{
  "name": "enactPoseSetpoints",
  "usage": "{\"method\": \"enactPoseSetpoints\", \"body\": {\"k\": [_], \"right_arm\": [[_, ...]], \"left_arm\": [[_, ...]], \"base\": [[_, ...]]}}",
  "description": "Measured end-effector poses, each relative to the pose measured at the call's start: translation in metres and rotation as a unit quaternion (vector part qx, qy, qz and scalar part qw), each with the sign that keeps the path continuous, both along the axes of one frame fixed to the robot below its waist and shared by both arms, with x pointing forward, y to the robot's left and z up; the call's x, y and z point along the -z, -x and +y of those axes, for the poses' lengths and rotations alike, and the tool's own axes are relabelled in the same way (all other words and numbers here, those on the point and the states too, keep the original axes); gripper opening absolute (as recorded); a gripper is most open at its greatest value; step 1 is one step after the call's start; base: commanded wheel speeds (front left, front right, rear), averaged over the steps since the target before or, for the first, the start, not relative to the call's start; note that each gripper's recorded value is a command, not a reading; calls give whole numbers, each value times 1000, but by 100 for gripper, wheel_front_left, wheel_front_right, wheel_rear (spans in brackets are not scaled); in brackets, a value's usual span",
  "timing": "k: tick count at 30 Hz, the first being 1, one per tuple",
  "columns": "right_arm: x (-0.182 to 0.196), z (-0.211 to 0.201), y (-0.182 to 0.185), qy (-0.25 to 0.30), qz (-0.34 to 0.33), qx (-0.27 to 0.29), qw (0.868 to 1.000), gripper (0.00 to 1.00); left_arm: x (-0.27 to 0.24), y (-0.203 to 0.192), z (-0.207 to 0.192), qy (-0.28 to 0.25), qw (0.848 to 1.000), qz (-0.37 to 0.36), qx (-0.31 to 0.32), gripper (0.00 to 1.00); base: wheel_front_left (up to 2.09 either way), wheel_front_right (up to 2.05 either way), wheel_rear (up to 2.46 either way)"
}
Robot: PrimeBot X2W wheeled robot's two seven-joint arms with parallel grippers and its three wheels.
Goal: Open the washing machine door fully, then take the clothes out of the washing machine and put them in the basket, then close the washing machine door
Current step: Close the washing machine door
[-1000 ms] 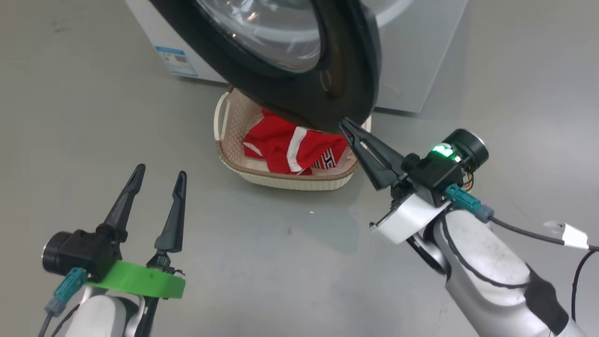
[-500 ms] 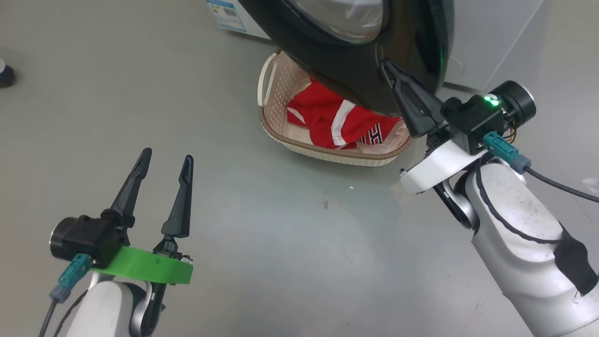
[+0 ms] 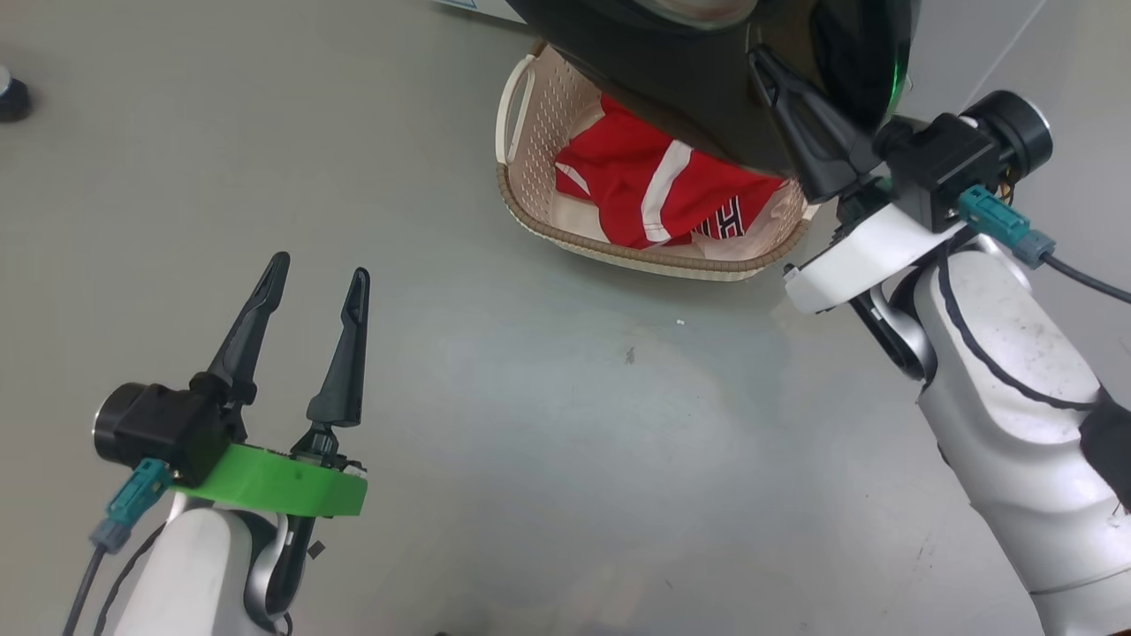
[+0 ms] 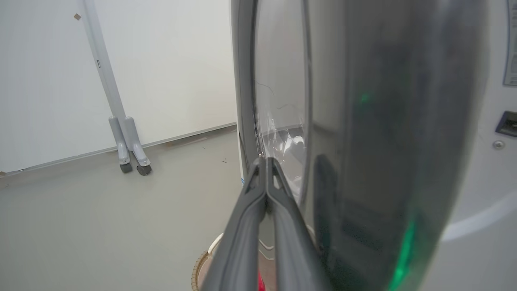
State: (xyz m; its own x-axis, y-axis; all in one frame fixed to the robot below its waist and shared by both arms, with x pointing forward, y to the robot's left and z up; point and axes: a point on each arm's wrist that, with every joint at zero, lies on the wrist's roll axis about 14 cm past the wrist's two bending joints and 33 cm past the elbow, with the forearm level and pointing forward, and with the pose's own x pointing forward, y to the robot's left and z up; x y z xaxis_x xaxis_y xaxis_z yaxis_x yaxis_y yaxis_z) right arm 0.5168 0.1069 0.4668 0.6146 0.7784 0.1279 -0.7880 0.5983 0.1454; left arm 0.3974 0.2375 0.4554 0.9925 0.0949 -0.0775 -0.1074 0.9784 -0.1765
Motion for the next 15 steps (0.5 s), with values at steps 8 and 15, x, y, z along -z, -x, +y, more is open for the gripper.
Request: {"method": "enactPoseSetpoints", "body": {"k": [8, 15], "right_arm": [[5, -14, -29, 2, -9, 26, 1000, 0], [6, -23, -63, 4, -25, 46, 999, 0]], "left_arm": [[6, -14, -9, 1, 1000, 3, 16, 100], [20, -24, -14, 11, 1000, 16, 22, 100]], "base": [[0, 0, 0], [0, 0, 0]]}}
